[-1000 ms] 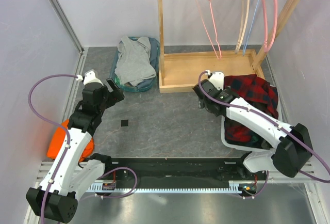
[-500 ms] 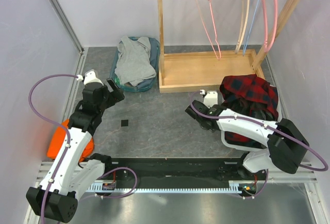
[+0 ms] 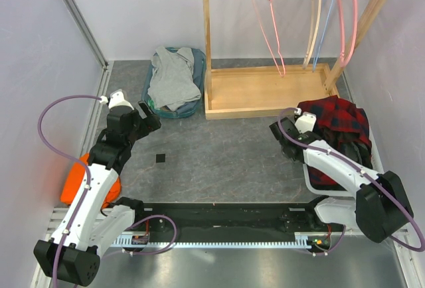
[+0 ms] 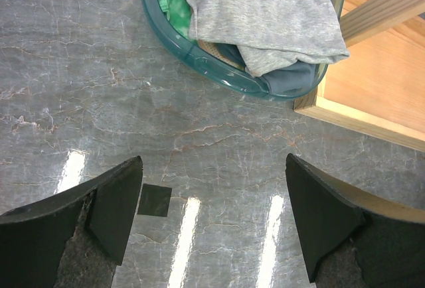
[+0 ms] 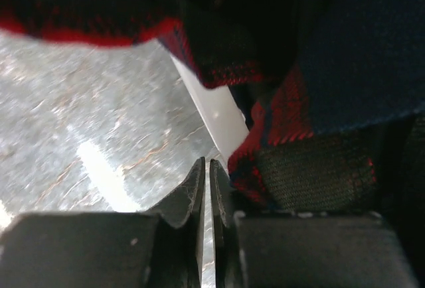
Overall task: Place the skirt on the hanger
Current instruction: Move the bin to the corner of the board, then pick up the skirt from the bin.
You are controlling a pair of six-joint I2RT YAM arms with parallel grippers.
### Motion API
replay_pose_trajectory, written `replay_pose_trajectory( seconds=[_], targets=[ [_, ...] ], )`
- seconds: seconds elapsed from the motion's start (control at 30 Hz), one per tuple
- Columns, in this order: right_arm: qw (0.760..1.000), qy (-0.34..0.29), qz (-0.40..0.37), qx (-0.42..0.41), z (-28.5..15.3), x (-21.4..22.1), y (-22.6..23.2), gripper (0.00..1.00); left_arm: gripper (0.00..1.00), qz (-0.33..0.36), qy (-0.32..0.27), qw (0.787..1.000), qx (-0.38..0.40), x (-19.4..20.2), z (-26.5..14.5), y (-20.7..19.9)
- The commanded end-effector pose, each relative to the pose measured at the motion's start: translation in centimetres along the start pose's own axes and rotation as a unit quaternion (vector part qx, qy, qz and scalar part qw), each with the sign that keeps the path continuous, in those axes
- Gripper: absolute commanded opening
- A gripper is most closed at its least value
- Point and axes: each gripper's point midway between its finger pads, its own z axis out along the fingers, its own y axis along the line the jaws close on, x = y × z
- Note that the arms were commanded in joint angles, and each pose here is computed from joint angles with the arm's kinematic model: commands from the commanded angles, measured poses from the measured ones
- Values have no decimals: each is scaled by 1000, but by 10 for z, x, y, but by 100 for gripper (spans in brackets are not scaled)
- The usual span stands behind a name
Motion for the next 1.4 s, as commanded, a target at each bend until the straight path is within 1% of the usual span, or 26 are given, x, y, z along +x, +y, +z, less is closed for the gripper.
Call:
replay_pose_trajectory(
  seconds=[0.0,0.03,0.1,0.13,0.17,0.23,0.27,0.3,0.33,0.37,0.5,0.57,0.67,0.7,0.73,0.77,0.8,0.9,1.03,1.13,1.2,1.23,1.27,1.3,1.33,1.37],
  targets=[
    [1000,-3,7,17,5,-10,-13,11,94,-8,-21,1000,18,-16,-5,-11],
    [1000,1,11,14,5,-12,-12,11,94,-7,-20,1000,18,-15,-4,-11],
    [1000,1,11,1,2,-18,-10,18,94,-7,-19,1000,20,-15,-5,-11],
    [999,6,16,-27,-5,-21,0,22,94,-7,-19,1000,20,-15,-4,-12],
    [999,5,17,-42,-10,-25,3,30,94,-7,-18,1000,19,-15,-4,-11],
    [996,-1,22,-82,-29,-38,10,40,94,-7,-19,1000,20,-15,-4,-12],
    [994,7,22,-109,-38,-39,17,49,94,-7,-19,1000,20,-15,-4,-12],
    [993,7,24,-118,-47,-44,16,53,94,-7,-17,1000,21,-14,-3,-12],
    [991,-2,33,-129,-62,-55,13,56,94,-7,-18,1000,21,-15,-3,-12],
    [990,-7,37,-134,-69,-60,11,62,94,-7,-17,1000,22,-14,-2,-13],
    [987,-49,72,-138,-98,-89,-6,75,94,-8,-13,1000,27,-14,2,-16],
    [988,-60,80,-119,-104,-100,-15,78,94,-7,-8,999,32,-14,4,-20],
    [993,-74,78,-53,-97,-108,-32,80,94,-5,-5,999,34,-15,7,-23],
    [991,-97,92,9,-92,-114,-50,82,94,-4,-4,999,39,-16,7,-25],
    [985,-125,92,72,-85,-120,-70,88,94,-4,-3,999,41,-16,8,-26],
    [982,-133,101,91,-82,-123,-76,96,94,-5,-4,999,42,-16,9,-27],
    [979,-136,106,107,-78,-124,-81,98,94,-6,-2,999,48,-16,9,-29],
    [972,-142,121,146,-67,-130,-90,98,94,-7,4,998,56,-13,10,-32],
    [969,-139,139,152,-45,-140,-87,98,94,-6,6,998,60,-12,10,-33],
    [972,-113,149,141,-23,-138,-86,97,94,-6,5,998,60,-11,9,-32],
    [974,-100,156,131,-14,-136,-84,86,94,-6,3,998,61,-12,8,-33],
    [973,-100,163,132,-11,-138,-88,78,94,-6,3,998,61,-12,8,-33],
    [973,-101,165,130,-11,-139,-88,59,94,-4,1,998,63,-13,7,-33],
    [972,-106,172,123,-14,-142,-88,49,94,-4,2,998,62,-13,7,-33],
    [971,-112,177,119,-18,-147,-89,32,94,-5,0,998,63,-14,6,-33],
    [970,-116,180,116,-22,-149,-90,27,94,-5,-1,998,62,-14,6,-32]
  ],
)
